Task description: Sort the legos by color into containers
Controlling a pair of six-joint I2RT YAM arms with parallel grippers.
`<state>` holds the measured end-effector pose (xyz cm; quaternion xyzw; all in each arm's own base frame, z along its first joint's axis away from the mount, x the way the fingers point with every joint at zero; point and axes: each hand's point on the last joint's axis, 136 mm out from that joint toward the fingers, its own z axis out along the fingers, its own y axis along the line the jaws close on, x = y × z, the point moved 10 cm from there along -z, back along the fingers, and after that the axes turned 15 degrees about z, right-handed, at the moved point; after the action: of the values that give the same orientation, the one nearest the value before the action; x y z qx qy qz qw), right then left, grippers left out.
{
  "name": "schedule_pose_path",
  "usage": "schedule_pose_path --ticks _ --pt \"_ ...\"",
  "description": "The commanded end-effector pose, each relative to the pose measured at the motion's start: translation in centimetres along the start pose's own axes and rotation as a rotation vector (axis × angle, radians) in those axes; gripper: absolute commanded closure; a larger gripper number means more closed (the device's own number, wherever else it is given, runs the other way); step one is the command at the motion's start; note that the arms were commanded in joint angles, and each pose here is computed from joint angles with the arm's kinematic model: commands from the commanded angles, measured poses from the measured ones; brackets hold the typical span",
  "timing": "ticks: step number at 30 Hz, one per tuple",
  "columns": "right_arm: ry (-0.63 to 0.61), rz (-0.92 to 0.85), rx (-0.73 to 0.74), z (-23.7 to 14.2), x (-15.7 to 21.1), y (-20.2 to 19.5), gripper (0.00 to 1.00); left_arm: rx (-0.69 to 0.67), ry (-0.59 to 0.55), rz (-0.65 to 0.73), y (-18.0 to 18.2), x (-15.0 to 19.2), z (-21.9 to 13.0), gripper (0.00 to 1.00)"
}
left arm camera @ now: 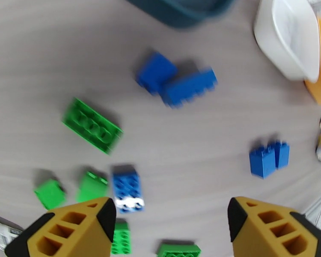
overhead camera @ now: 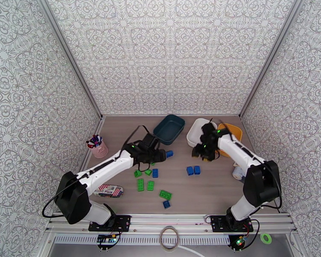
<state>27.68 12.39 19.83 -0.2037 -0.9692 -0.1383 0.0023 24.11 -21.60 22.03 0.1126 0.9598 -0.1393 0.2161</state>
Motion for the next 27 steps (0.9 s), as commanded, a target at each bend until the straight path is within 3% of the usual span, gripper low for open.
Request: schedule_pose_path --ticks 1,12,27 --pt "-0.043 0.023 0.024 0.6 1.5 -0.7 0.41 0.001 0.051 -0.017 -1.2 1.9 1.1 0.26" --pt "-0.006 0.000 0.134 3.5 5.3 -3.0 0.40 0.020 0.051 -0.022 -3.4 4.5 1.5 0.27" --pt "-0.044 -0.054 0.284 7.7 1.7 -0.9 0.40 0.007 0.019 -0.074 -2.5 5.2 0.4 0.26"
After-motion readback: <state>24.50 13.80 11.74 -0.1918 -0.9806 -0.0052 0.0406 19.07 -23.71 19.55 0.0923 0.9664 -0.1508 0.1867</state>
